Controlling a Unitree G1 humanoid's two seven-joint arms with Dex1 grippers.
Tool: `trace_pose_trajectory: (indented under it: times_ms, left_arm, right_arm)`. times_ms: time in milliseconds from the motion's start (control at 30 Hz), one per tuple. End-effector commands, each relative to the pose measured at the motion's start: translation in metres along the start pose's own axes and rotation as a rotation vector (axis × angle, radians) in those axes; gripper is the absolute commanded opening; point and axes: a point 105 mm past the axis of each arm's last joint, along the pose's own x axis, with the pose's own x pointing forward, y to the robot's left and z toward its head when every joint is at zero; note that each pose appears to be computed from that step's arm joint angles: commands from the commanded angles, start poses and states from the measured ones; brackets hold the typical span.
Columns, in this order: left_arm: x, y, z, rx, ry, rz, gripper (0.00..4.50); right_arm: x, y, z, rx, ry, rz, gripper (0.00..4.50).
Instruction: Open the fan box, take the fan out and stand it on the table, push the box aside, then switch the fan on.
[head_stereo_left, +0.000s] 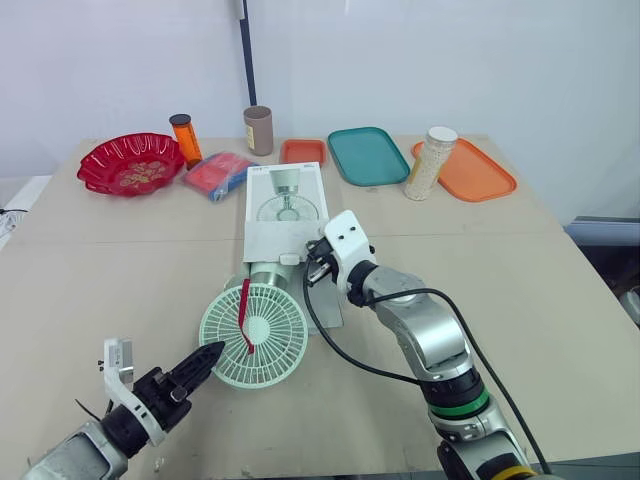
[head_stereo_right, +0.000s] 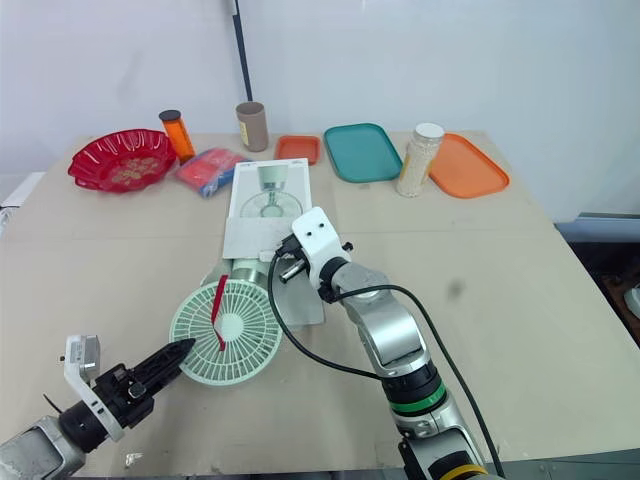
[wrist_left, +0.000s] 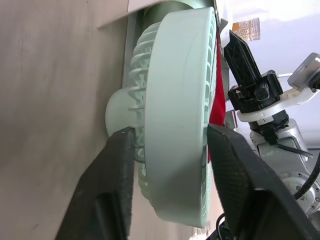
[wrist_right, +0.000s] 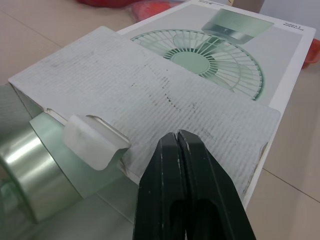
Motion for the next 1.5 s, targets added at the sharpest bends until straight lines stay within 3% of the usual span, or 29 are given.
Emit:
trace_pose_trajectory:
  times_ms: [33, 133, 367, 533, 733, 933, 1100, 1200, 1233, 1300, 1367, 1400, 1500]
  left_arm:
    - [-0.003, 0.021, 0.006, 0.025, -0.024, 0.125, 3.45]
    - [-0.003, 0.020, 0.006, 0.027, -0.026, 0.122, 4.40]
    - [-0.011, 0.007, 0.010, 0.030, -0.026, 0.069, 4.40]
    - [-0.025, -0.006, 0.032, 0.066, -0.052, 0.023, 4.40]
    - [-0.042, -0.014, 0.034, 0.190, 0.097, 0.012, 4.40]
    - [-0.042, 0.001, 0.061, 0.337, 0.125, 0.082, 4.40]
    - [-0.036, 0.003, 0.069, 0.416, 0.175, 0.064, 4.40]
    - [-0.034, 0.006, 0.073, 0.464, 0.199, 0.053, 4.50]
    - [-0.034, 0.008, 0.073, 0.479, 0.214, 0.052, 4.50]
    - [-0.036, 0.014, 0.075, 0.496, 0.226, 0.056, 4.50]
    - [-0.038, 0.019, 0.075, 0.534, 0.247, 0.064, 4.50]
    - [-0.040, 0.023, 0.075, 0.560, 0.262, 0.070, 4.50]
    - [-0.042, 0.032, 0.081, 0.681, 0.289, 0.086, 4.50]
  right_arm:
    - [0.000, 0.003, 0.003, -0.005, -0.013, 0.006, 0.00]
    - [0.000, 0.003, 0.004, -0.006, -0.016, 0.010, 0.00]
    - [0.001, 0.005, 0.006, -0.008, -0.023, 0.021, 0.00]
    - [0.000, 0.002, 0.006, -0.009, -0.021, 0.013, 0.00]
    - [-0.001, 0.005, 0.011, -0.011, -0.034, 0.029, 0.00]
    - [-0.008, 0.001, 0.042, -0.024, -0.112, 0.037, 0.00]
    - [-0.023, -0.005, 0.074, -0.040, -0.192, 0.061, 0.00]
    - [-0.041, -0.004, 0.090, -0.033, -0.227, 0.137, 0.65]
    - [-0.047, -0.003, 0.095, -0.032, -0.237, 0.167, 1.19]
    - [-0.059, 0.001, 0.102, -0.043, -0.258, 0.232, 1.66]
    - [-0.070, 0.004, 0.106, -0.054, -0.272, 0.294, 2.42]
    - [-0.076, 0.003, 0.105, -0.027, -0.264, 0.331, 2.42]
    - [-0.097, -0.001, 0.094, 0.013, -0.219, 0.449, 3.71]
